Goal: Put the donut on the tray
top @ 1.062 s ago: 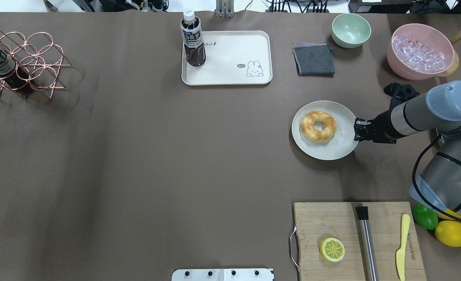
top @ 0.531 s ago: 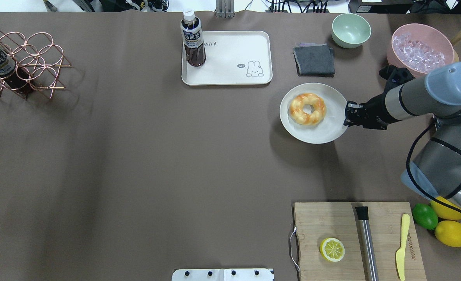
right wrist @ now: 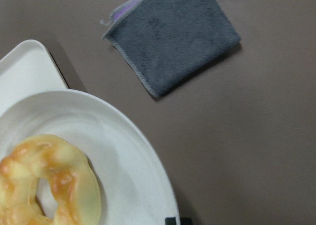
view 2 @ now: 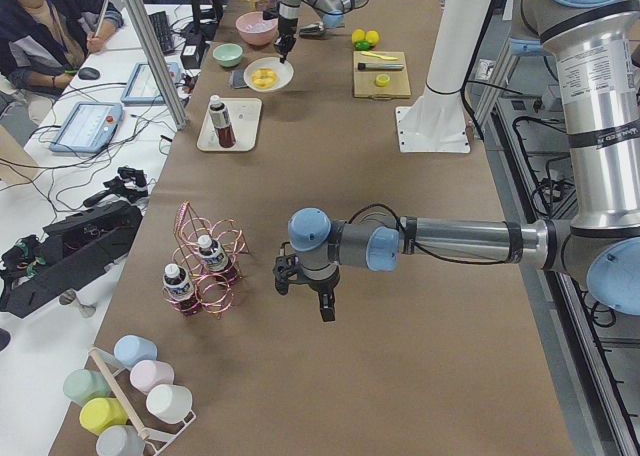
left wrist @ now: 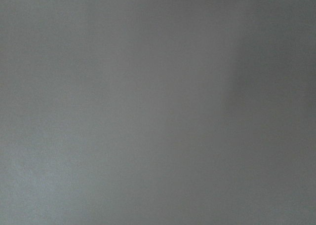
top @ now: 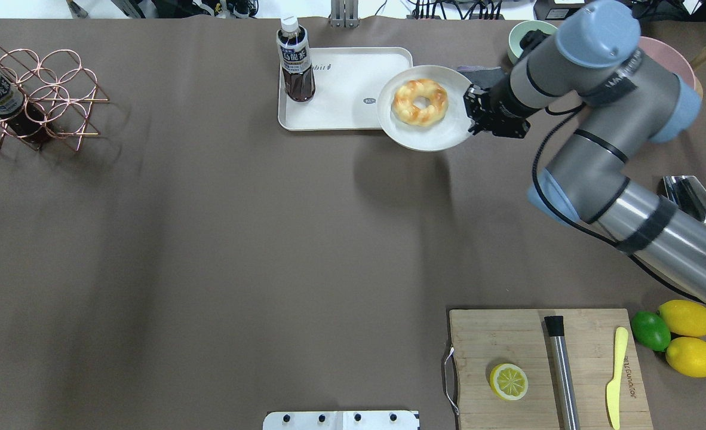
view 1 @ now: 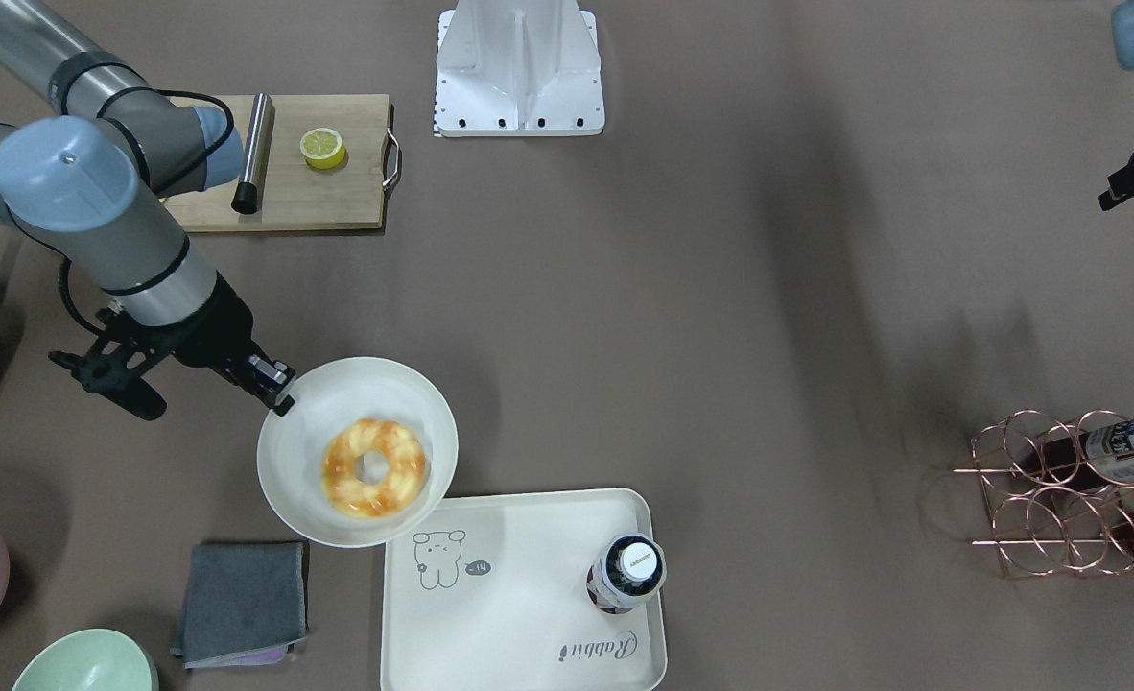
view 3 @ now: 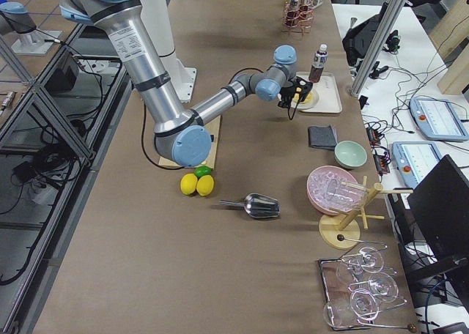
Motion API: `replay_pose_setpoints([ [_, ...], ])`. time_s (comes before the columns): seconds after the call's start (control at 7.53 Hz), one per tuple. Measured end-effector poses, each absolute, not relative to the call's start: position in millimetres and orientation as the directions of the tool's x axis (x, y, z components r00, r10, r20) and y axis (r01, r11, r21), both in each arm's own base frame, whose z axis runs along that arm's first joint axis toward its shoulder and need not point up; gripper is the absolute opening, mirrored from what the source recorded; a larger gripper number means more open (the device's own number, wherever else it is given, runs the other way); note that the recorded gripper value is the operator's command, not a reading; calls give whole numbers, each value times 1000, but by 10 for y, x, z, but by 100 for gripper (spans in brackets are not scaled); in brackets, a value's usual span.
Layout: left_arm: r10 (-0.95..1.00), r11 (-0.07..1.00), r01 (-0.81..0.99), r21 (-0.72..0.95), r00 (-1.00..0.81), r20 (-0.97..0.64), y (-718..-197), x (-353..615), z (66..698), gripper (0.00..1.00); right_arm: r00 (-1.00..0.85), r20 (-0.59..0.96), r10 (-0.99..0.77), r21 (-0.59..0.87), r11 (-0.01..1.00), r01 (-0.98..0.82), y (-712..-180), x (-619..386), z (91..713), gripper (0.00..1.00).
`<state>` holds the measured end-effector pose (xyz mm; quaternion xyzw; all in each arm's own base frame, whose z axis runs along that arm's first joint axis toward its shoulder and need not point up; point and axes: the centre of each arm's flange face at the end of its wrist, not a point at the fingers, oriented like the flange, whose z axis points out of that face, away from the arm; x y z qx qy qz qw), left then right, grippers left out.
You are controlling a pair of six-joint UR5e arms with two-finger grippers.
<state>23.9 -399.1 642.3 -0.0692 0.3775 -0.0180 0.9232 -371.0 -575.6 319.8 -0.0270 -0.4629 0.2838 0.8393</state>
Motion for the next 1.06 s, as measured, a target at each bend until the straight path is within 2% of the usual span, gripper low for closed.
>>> replay_pose_setpoints([
  [0.4,-82,990,-20,-138,714,-696,-4008,249,6406,98,362,694,623,-410,754,-513,-6384,-4258,2725,0],
  [1.06,-73,990,-34,-139,715,-695,-3995,302,6415,98,301,666,682,-460,694,-554,-6741,-4818,2623,0],
])
